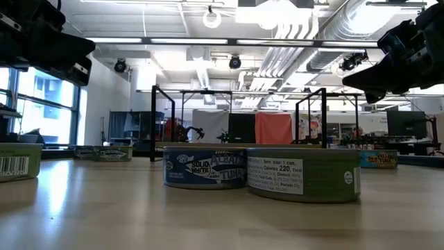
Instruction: Stack canned seafood by type on shelf
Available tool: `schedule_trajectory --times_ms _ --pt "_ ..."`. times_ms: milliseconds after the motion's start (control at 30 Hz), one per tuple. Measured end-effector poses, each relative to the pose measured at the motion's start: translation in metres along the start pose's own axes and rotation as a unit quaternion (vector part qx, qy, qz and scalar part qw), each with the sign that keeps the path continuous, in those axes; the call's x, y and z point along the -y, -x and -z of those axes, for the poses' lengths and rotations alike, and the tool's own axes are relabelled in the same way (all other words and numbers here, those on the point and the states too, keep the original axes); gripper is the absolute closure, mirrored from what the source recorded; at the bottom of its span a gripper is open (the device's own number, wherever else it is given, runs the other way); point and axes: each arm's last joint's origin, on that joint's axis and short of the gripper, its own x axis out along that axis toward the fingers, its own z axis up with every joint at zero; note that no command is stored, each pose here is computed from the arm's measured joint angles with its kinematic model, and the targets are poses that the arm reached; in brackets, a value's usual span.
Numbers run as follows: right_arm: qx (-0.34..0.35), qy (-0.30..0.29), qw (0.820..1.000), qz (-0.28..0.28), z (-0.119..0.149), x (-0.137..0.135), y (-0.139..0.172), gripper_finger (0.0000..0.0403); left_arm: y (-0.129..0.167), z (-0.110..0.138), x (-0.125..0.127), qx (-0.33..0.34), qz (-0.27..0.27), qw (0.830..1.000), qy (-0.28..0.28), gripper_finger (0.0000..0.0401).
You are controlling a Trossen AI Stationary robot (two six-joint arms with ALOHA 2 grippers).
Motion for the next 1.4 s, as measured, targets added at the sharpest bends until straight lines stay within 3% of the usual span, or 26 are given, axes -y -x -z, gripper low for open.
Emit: schedule_trajectory --times_ms 567,633,767,933,1033,1133,1400 --pt "0.002 -0.002 1.0 0.0 0.0 0.0 0.0 0.0403 0.0 0.0 0.0 0.0 0.0 1.0 0.0 0.04" --pt "0.002 -0.019 1.0 0.0 0.0 0.0 0.0 0.0403 0.0 0.0 0.0 0.0 0.0 1.0 0.0 0.04" --pt "0.009 -0.148 0.989 -0.015 -0.002 -0.001 0.0 0.0403 0.0 0.0 0.0 0.0 0.0 1.0 0.0 0.04" --pt "0.036 -0.157 0.987 0.021 -0.006 0.001 0.0 0.0403 0.0 -0.001 0.0 0.007 0.001 1.0 0.025 0.04" --pt "-0.004 -0.152 0.988 0.034 -0.003 0.001 0.0 0.0401 0.0 -0.002 0.0 0.011 0.002 0.998 0.065 0.04" --pt "-0.065 -0.133 0.985 0.085 -0.006 0.002 0.001 0.0388 0.0 -0.001 0.0 0.007 0.001 0.996 0.087 0.04" --pt "-0.209 -0.051 0.964 0.156 -0.028 -0.002 -0.014 0.0299 0.0 -0.003 0.0 0.017 0.0 0.996 0.083 0.04"
